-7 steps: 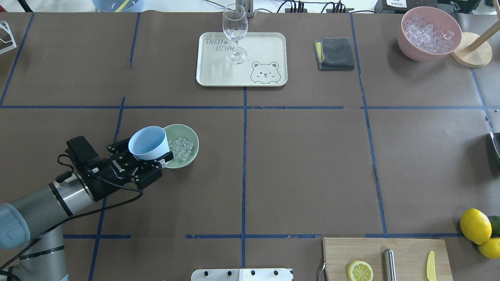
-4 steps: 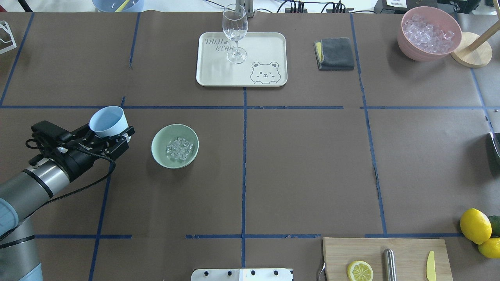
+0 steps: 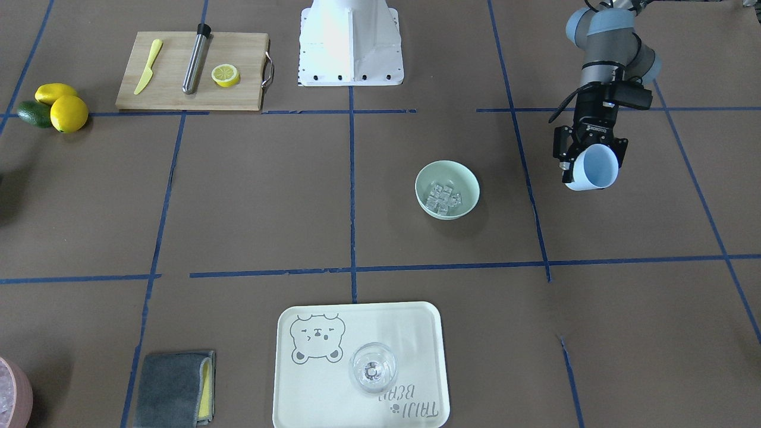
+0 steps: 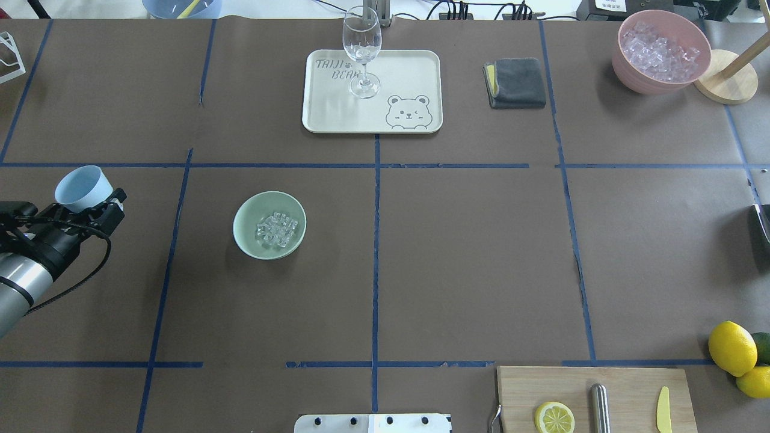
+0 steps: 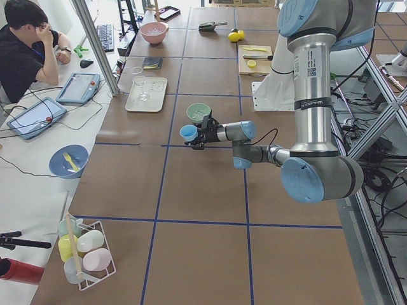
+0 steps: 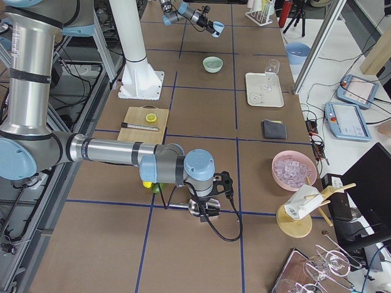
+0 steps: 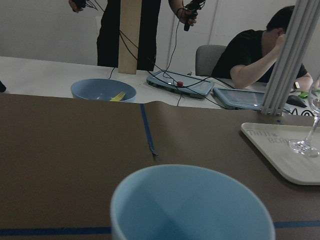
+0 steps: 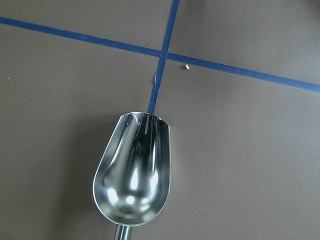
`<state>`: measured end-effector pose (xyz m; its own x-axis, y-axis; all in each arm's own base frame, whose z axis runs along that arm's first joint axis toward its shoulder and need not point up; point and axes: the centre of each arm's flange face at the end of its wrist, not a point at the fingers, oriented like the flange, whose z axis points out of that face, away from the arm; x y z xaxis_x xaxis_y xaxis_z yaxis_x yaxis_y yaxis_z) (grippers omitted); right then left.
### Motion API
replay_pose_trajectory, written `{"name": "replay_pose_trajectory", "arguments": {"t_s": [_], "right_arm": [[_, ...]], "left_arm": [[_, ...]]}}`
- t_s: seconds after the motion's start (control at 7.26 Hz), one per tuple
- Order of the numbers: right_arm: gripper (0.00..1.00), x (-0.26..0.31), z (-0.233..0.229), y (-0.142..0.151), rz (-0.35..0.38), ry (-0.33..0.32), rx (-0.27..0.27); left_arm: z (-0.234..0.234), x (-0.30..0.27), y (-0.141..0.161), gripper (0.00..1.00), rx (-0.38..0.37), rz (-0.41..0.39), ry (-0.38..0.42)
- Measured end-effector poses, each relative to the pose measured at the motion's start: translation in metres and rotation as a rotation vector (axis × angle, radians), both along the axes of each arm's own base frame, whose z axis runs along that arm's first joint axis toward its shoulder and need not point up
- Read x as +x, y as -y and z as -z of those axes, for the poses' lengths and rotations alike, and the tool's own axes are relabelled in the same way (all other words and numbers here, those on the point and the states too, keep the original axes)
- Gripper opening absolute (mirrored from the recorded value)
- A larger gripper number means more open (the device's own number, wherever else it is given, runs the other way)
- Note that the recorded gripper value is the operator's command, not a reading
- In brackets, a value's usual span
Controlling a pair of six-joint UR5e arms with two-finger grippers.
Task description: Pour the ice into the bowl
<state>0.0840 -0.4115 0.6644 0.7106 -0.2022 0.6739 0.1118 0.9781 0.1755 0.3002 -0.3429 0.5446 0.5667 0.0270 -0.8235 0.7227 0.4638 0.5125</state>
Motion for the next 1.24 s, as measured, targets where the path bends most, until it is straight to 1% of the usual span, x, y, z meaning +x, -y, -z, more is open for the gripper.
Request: {"name": "replay_pose_trajectory", "arguments": {"t_s": [0.14,0.28,0.41,0.55,0.83,1.1,1.24], "right_arm": [[1.0,0.0,0.0,0.0,0.0,0.0,0.001],[1.0,0.0,0.001,0.0,0.0,0.0,0.001],[1.0,0.0,0.001,0.0,0.0,0.0,0.002],[1.0,0.0,0.001,0.0,0.0,0.0,0.002],[1.0,0.0,0.001,0.0,0.0,0.001,0.002],[1.0,0.0,0.001,0.0,0.0,0.0,0.002],[1.0,0.0,0.001,0.0,0.0,0.0,0.002]], "left_arm": [[-0.024,-0.006,0.0,0.06,-0.053,0.059,-0.004],[-0.046,-0.01,0.003,0.08,-0.08,0.133,0.008],[-0.063,-0.014,0.004,0.13,-0.079,0.196,0.031],[-0.078,-0.018,0.005,0.18,-0.074,0.238,0.056],[-0.095,-0.015,0.005,0.25,-0.073,0.258,0.09],[-0.1,-0.006,0.004,0.44,-0.074,0.25,0.1],[-0.1,0.0,0.003,0.67,-0.074,0.242,0.105]]}}
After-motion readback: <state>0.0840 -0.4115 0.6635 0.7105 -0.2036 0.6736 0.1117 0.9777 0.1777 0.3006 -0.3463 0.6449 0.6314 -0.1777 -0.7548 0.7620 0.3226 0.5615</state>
